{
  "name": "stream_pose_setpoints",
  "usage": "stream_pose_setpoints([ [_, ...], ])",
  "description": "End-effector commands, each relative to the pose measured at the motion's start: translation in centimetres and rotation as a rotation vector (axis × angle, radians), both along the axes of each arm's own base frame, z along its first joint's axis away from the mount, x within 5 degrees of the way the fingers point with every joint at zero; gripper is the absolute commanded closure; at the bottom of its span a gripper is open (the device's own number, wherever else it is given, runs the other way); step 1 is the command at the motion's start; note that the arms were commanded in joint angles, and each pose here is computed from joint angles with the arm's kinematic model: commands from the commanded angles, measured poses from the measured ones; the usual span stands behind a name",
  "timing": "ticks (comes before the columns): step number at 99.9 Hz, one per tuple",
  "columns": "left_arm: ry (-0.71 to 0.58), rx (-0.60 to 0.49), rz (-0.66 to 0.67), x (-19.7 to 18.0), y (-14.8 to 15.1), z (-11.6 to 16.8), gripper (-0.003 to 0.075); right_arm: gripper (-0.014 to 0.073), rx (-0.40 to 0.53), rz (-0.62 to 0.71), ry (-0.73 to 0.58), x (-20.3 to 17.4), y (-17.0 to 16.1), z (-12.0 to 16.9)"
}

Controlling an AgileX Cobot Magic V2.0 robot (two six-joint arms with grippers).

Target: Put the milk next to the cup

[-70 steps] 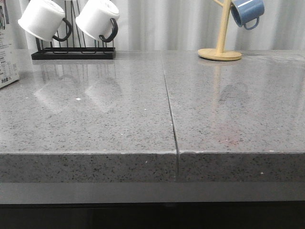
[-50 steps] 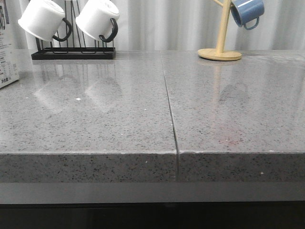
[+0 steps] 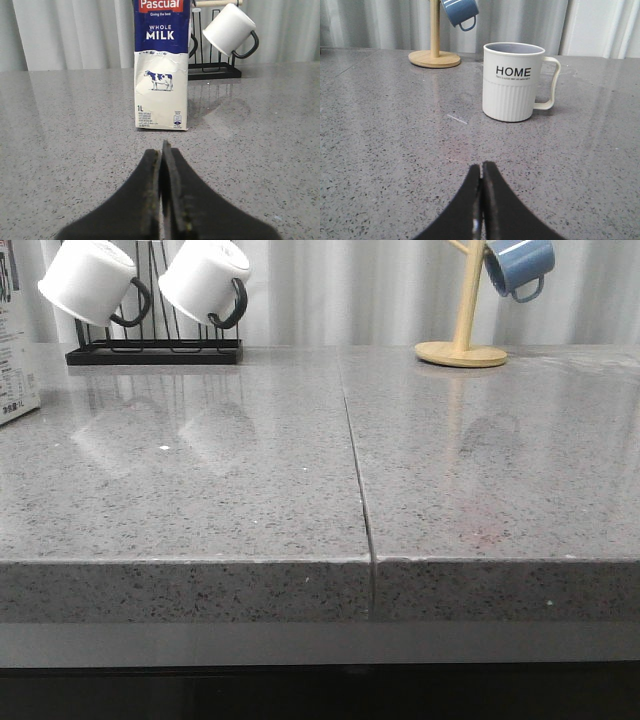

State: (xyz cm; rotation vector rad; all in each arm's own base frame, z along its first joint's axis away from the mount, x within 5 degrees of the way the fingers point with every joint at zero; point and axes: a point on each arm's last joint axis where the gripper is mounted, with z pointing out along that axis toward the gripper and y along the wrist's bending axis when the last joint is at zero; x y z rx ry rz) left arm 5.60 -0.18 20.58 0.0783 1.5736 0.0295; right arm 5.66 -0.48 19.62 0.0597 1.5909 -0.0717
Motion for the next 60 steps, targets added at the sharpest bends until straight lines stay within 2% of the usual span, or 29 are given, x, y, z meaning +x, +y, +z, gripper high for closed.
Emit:
stream_pose_setpoints([
  [1,-0.062,-0.013,0.001,-0.1,0.0,-0.7,0.0741,0.0661,-0.021,-0.004,-0.108,-0.2,0.0,1.2],
  [24,-0.062,-0.013,0.001,-0.1,0.0,-0.7,0.0741,0.0661,-0.022,-0.003,-0.143,-0.3,0.0,1.6],
  [60,-0.062,-0.013,0.001,-0.1,0.0,-0.7,0.0741,0.0661,-0.015,-0.009,-0.063,-0.9,0.0,3.6],
])
